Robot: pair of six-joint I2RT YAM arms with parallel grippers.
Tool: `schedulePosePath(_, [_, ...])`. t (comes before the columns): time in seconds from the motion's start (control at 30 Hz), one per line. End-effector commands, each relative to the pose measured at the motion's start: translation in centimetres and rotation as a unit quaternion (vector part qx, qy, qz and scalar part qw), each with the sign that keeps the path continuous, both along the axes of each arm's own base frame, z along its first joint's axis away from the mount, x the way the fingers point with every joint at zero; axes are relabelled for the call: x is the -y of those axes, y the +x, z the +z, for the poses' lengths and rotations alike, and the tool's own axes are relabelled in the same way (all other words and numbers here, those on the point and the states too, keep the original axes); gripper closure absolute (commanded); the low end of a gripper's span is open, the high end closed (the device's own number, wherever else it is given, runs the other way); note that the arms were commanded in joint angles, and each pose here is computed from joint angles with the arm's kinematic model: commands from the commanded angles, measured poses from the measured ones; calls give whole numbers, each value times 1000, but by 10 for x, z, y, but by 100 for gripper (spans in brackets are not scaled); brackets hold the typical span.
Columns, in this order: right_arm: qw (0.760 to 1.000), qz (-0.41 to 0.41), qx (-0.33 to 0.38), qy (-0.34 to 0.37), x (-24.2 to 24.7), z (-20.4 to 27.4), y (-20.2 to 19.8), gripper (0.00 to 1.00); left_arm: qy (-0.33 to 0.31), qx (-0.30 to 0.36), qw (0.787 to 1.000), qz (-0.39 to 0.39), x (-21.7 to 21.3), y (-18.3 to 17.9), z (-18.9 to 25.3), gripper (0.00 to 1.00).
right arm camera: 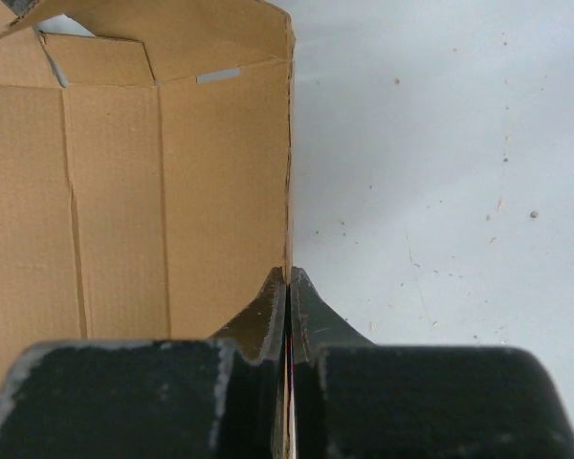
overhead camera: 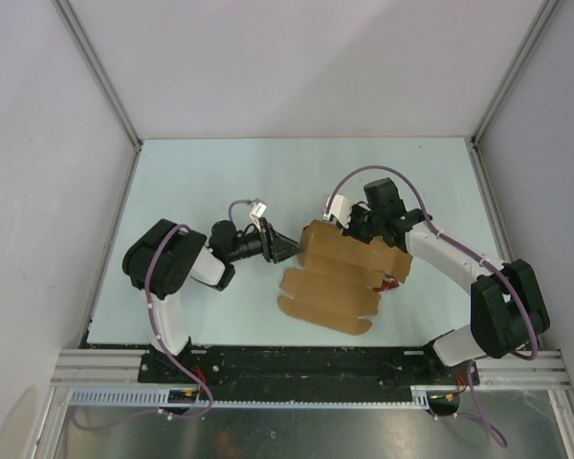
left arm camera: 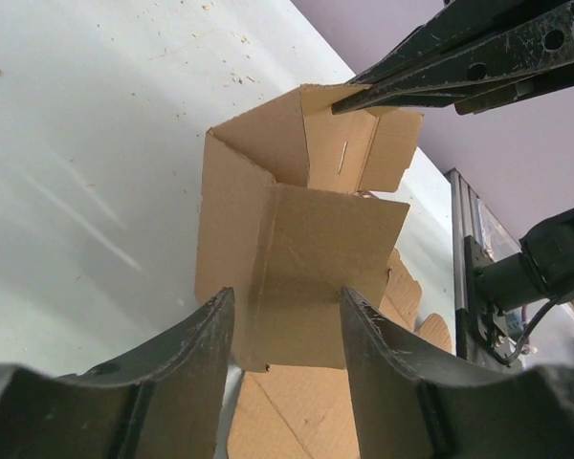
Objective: Fold the paper box
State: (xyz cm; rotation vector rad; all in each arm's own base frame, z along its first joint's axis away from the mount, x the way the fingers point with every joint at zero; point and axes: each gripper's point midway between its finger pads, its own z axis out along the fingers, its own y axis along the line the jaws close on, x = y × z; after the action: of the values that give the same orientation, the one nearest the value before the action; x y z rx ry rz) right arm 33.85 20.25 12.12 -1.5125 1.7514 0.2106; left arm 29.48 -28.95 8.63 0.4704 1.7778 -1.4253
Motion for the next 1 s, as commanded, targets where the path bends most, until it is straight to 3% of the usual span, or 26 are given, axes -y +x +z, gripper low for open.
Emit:
schedulePosePath(0.0, [1000,13,26,8,-5,14,-2,100,-43,133,990,-4,6,7,45,44])
schedulePosePath(0.97, [995,12,93,-46,-3,11,-20,100,-9,163,987,2,6,-7,27,41])
